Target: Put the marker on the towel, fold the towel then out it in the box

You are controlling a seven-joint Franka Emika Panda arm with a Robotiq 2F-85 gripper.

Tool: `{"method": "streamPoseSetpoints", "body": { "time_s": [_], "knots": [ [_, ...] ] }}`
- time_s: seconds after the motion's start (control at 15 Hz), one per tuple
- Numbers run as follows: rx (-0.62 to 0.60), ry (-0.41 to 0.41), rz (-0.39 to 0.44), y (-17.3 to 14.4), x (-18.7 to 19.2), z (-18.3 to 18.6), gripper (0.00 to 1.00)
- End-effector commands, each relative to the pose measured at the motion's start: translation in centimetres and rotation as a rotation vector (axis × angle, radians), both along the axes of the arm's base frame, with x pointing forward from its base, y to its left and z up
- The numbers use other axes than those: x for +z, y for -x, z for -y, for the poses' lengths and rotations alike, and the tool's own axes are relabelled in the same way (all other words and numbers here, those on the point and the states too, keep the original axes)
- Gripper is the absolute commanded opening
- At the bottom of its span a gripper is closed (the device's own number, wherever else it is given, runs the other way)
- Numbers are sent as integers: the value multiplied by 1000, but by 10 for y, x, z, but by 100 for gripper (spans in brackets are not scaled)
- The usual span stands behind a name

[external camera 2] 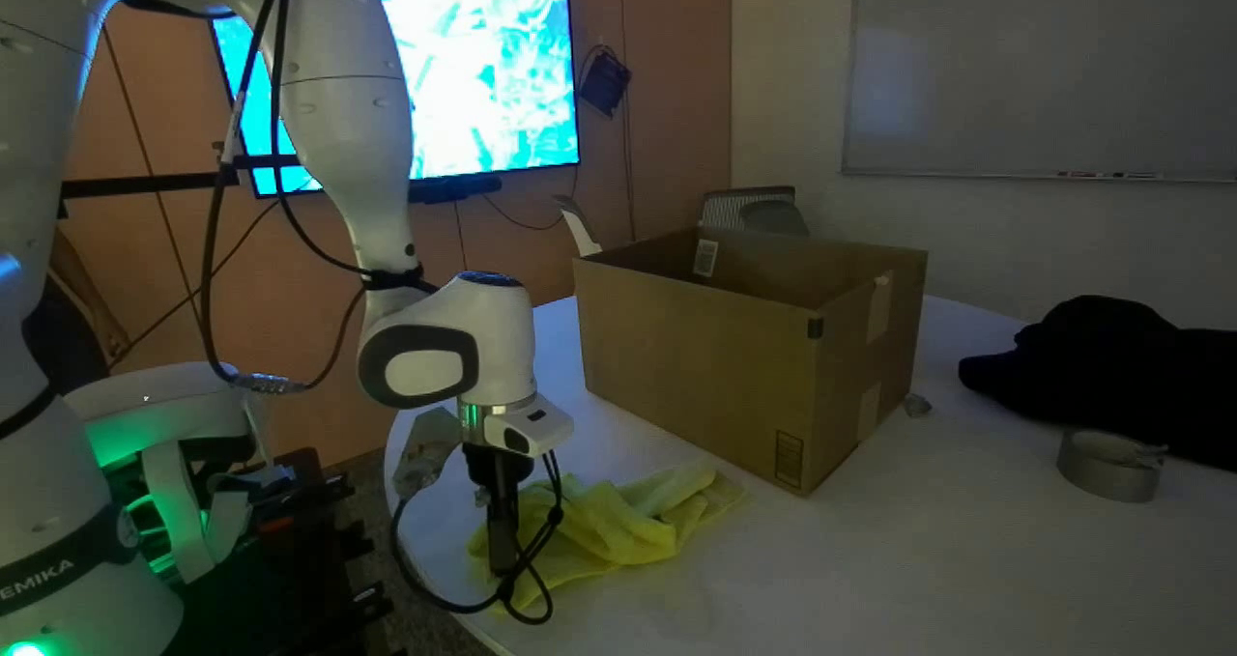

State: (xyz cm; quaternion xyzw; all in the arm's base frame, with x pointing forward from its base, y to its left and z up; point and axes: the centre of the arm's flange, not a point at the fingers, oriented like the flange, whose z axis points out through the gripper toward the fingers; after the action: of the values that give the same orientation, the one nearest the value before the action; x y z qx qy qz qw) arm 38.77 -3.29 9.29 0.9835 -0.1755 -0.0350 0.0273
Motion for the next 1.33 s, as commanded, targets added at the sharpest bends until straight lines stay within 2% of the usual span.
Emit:
{"method": "streamPoseSetpoints", "body": {
  "time_s": [0.0,0.2,0.4,0.53,0.8,1.0,1.27],
  "knots": [
    [1,-1,-2,-15,-15,6,58],
    [12,-17,-11,-14,-6,6,33],
    [39,-30,-32,-12,9,6,13],
    [63,-34,-45,-9,22,6,7],
    [89,-15,-16,-4,65,8,8],
    [92,12,65,-7,98,12,12],
    [49,56,193,-26,131,17,11]
  ]
}}
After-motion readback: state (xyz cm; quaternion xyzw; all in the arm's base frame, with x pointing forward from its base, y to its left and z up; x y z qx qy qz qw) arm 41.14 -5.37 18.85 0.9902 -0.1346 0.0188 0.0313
